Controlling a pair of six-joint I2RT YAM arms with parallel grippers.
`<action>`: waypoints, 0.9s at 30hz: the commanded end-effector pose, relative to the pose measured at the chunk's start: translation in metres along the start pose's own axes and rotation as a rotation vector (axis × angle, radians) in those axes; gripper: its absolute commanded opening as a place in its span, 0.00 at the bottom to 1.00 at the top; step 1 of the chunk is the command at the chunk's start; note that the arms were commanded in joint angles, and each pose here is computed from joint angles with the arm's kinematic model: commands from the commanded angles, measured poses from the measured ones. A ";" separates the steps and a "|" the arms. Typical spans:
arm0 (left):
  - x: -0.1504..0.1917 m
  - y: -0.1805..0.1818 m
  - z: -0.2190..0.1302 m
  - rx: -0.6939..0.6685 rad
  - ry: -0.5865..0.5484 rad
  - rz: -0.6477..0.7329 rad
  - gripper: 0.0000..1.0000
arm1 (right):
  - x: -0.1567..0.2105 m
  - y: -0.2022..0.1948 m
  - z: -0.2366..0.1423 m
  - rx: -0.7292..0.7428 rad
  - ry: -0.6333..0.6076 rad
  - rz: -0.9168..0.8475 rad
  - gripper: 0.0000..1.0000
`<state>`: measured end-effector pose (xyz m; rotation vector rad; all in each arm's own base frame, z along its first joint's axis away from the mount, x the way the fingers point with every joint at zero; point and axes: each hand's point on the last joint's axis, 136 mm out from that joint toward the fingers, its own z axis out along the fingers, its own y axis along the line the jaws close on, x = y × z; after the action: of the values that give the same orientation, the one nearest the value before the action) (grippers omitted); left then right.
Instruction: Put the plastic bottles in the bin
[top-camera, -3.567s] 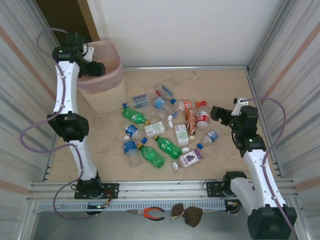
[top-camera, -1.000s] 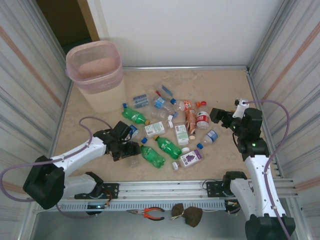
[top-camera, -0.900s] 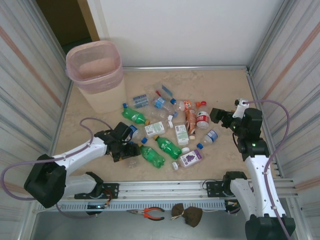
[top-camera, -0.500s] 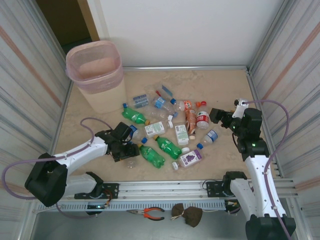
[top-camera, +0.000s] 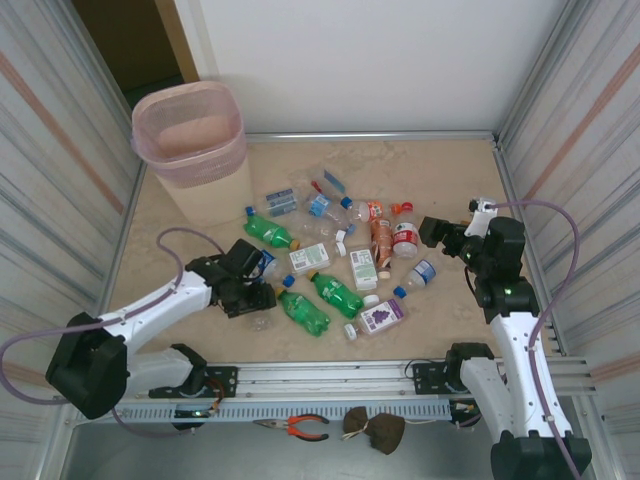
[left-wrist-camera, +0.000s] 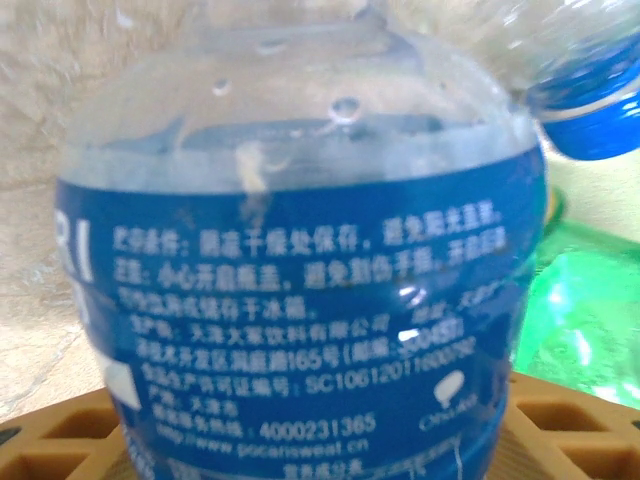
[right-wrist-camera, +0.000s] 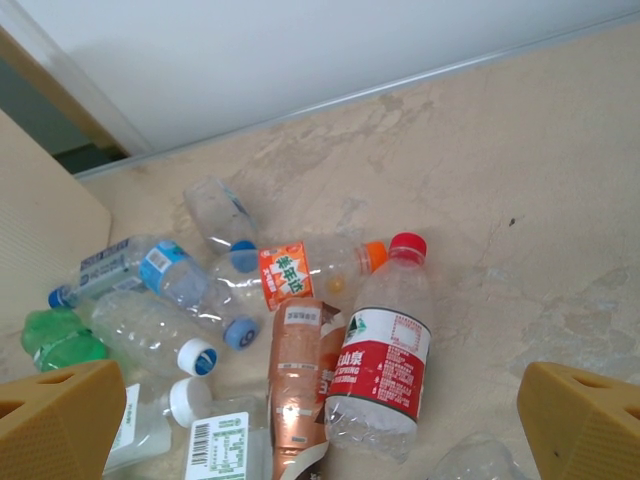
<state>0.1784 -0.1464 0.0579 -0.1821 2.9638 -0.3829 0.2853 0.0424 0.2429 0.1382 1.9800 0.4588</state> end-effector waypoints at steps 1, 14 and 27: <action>-0.016 -0.003 -0.027 -0.010 -0.064 0.044 0.62 | -0.005 0.009 -0.006 -0.030 -0.011 0.005 0.99; -0.095 -0.046 -0.132 0.107 -0.346 0.190 0.62 | -0.012 0.008 -0.018 0.001 -0.030 0.024 0.99; -0.170 -0.075 -0.256 0.117 -0.714 0.345 0.62 | -0.027 0.009 -0.021 0.030 -0.031 0.036 0.99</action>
<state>0.3006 -0.1400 0.3153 0.1083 2.2966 -0.4266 0.2781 0.0375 0.2638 0.1828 1.9721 0.4450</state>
